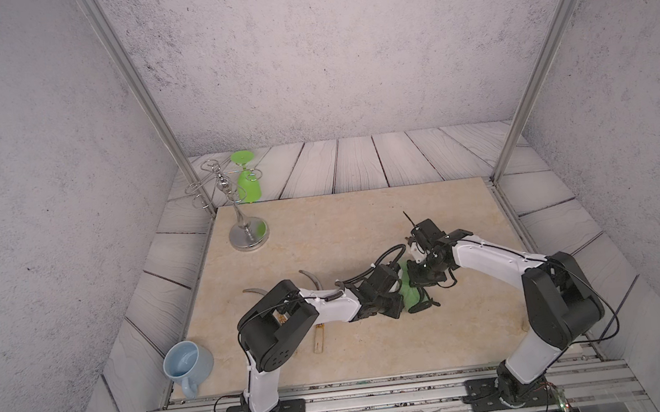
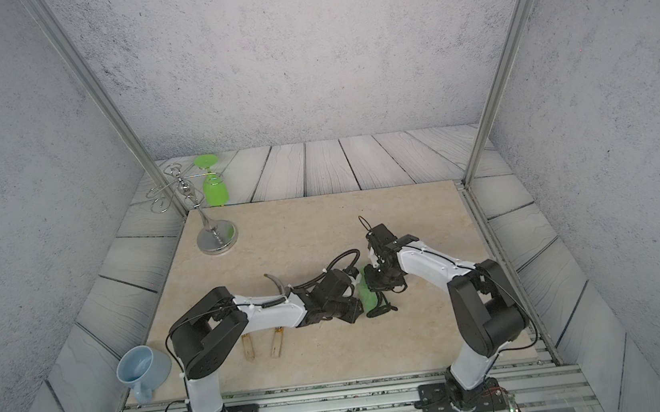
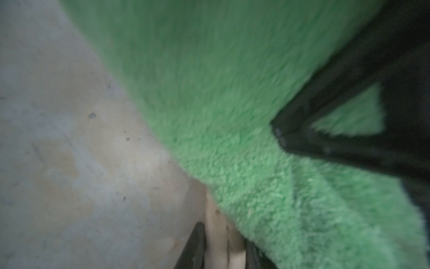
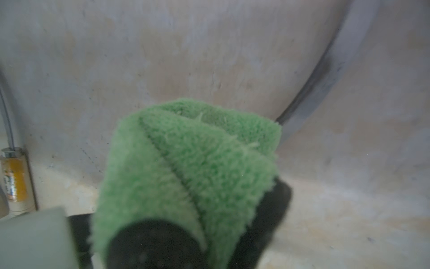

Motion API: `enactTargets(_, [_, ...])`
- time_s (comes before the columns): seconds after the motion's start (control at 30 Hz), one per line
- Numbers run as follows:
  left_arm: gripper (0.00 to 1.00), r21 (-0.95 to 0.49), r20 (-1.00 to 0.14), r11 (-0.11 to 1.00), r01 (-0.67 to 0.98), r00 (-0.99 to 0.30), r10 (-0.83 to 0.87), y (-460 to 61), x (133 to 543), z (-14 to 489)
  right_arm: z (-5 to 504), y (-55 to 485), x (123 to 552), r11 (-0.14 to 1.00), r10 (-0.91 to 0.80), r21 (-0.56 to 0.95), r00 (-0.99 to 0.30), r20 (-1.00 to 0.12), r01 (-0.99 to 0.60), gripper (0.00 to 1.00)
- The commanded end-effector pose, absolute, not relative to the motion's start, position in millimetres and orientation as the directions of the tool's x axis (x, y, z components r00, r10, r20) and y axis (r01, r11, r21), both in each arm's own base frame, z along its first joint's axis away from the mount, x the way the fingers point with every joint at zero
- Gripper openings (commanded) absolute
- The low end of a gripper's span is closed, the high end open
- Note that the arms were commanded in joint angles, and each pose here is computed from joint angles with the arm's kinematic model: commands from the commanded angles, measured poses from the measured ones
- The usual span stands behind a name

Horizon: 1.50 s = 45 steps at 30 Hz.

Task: Wipe small sickles with rags
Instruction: Wipe the small sickle at the center of the board.

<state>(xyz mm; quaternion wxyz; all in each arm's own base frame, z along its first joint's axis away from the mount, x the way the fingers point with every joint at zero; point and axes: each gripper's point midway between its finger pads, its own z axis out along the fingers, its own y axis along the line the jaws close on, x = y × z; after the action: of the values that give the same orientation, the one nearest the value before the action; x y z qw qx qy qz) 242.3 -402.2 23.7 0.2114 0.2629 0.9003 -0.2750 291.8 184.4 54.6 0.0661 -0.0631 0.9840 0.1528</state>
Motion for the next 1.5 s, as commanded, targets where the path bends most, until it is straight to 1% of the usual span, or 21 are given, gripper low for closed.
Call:
enactTargets(0.0, [0.12,-0.376,-0.463,0.724,0.578,-0.794,0.393,-391.6,229.3,9.1,38.6,187.9,295.4,0.949,-0.086,0.292,-0.989,-0.123,-0.119,0.18])
enactTargets(0.17, [0.12,-0.382,-0.448,0.721,0.579,-0.798,0.404,-391.1,226.6,8.3,34.3,160.3,312.1,0.985,-0.074,0.144,-0.985,-0.153,-0.097,0.17])
enactTargets(0.27, [0.12,-0.382,-0.437,0.717,0.583,-0.798,0.415,-390.6,224.1,9.0,39.9,146.7,328.0,0.992,-0.062,0.101,-0.981,-0.183,-0.081,0.17])
enactTargets(0.5, [0.12,-0.375,-0.428,0.719,0.585,-0.797,0.426,-386.6,222.0,11.9,64.1,146.5,355.8,0.985,-0.072,0.135,-0.969,-0.235,-0.106,0.17])
enactTargets(0.63, [0.13,-0.373,-0.425,0.72,0.585,-0.797,0.429,-386.7,221.6,11.8,91.9,162.9,354.8,0.962,-0.084,0.229,-0.96,-0.267,-0.148,0.17])
enactTargets(0.73, [0.13,-0.372,-0.421,0.721,0.584,-0.799,0.429,-387.1,222.3,12.0,113.6,161.3,349.0,0.959,-0.08,0.239,-0.953,-0.293,-0.154,0.18])
enactTargets(0.8, [0.16,-0.369,-0.422,0.724,0.583,-0.799,0.429,-386.9,223.0,12.7,124.9,153.4,345.2,0.967,-0.071,0.211,-0.948,-0.311,-0.142,0.18])
enactTargets(0.87, [0.26,-0.361,-0.424,0.729,0.581,-0.799,0.427,-385.9,224.1,14.3,138.3,142.1,340.6,0.977,-0.06,0.175,-0.94,-0.335,-0.124,0.18])
enactTargets(0.97, [0.39,-0.353,-0.431,0.736,0.578,-0.799,0.42,-383.9,226.0,18.4,152.5,124.3,334.3,0.988,-0.045,0.122,-0.932,-0.36,-0.095,0.19])
enactTargets(1.1, [0.49,-0.346,-0.445,0.737,0.581,-0.793,0.417,-384.0,228.7,26.9,164.0,108.5,329.7,0.991,-0.021,0.112,-0.92,-0.392,-0.071,0.19])
enactTargets(1.17, [0.51,-0.34,-0.455,0.733,0.589,-0.785,0.42,-386.9,231.2,32.0,165.4,103.7,327.5,0.991,-0.008,0.122,-0.915,-0.404,-0.062,0.19])
enactTargets(1.3, [0.51,-0.313,-0.463,0.732,0.605,-0.77,0.439,-392.0,240.1,34.8,165.9,97.1,326.6,0.99,0.016,0.137,-0.912,-0.409,-0.044,0.2])
enactTargets(1.37, [0.48,-0.307,-0.465,0.726,0.616,-0.762,0.45,-397.8,245.3,35.0,165.5,94.5,327.8,0.988,0.029,0.149,-0.913,-0.407,-0.035,0.2])
enactTargets(1.47, [0.46,-0.302,-0.459,0.72,0.624,-0.758,0.464,-404.6,251.7,31.8,165.4,91.2,332.9,0.985,0.053,0.17,-0.912,-0.408,-0.019,0.2])
